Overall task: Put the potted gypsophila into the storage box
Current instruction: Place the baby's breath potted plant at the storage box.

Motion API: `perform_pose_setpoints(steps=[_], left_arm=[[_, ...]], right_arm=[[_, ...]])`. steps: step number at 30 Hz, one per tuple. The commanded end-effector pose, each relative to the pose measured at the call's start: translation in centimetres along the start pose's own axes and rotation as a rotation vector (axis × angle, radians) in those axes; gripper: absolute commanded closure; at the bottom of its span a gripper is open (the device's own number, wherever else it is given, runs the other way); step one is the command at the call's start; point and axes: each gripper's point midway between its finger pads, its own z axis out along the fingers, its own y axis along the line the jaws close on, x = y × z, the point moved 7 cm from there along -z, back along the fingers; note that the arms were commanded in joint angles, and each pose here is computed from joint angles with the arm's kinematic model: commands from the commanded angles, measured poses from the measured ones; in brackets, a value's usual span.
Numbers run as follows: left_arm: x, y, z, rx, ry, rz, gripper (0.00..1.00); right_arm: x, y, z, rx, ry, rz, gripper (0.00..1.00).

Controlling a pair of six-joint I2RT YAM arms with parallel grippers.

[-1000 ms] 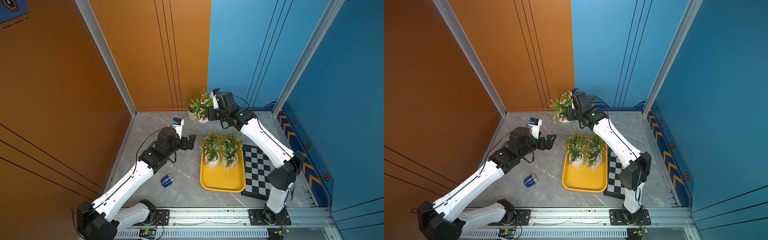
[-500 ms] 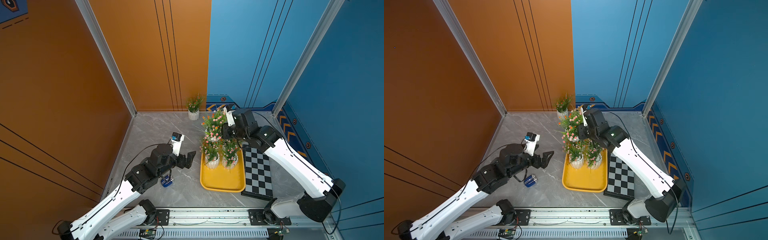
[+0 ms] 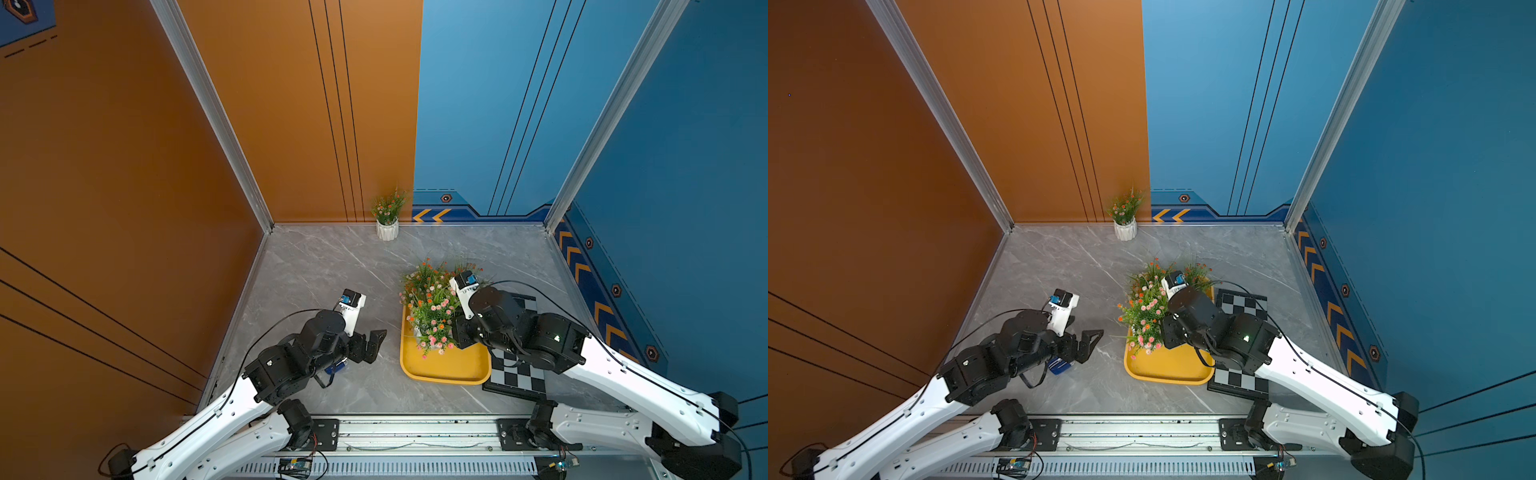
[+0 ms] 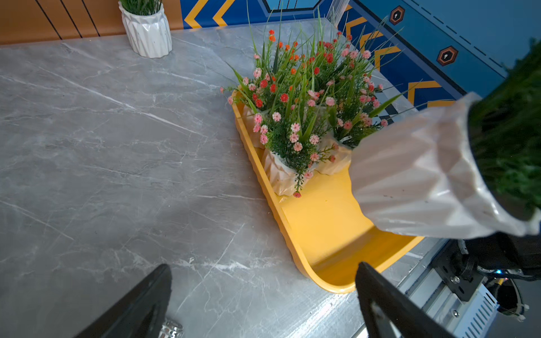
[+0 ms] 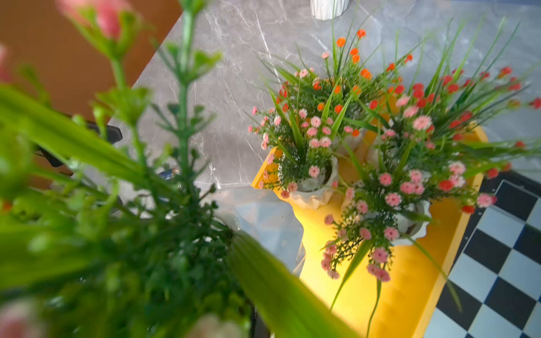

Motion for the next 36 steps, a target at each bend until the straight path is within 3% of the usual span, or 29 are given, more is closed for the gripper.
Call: perform_pose_setpoints(steps=[1,10,30,34,36], left_arm=[[0.6,0.3,0.0,-0.036,0.002,-0.013,0.02],[0.6,0.1,-0.2,-0.041,-0.008,-0.007,0.02],[0.6,0.4,-0.5,-0.074,-0.037,-0.012,0.02],[0.7,0.5,-0.2,-0.087,-0.03,-0.01,0.02],[0.7,0.6,-0.1,-0.095,-0.03,-0.008,0.02]], right_arm=[[0.5,0.2,0.4,0.026,-0.054,0.06,1.0],[2.2,-0.2,4.6,0.015,-0.058,0.113,1.0],[6.0,-2.9,12.0,0.048,0.078,0.244,1.0],[6.4,-3.3,12.7,0.06,0.094,0.262,0.97],[6.5,-3.5,12.8,0.064,0.1,0.266,0.91]])
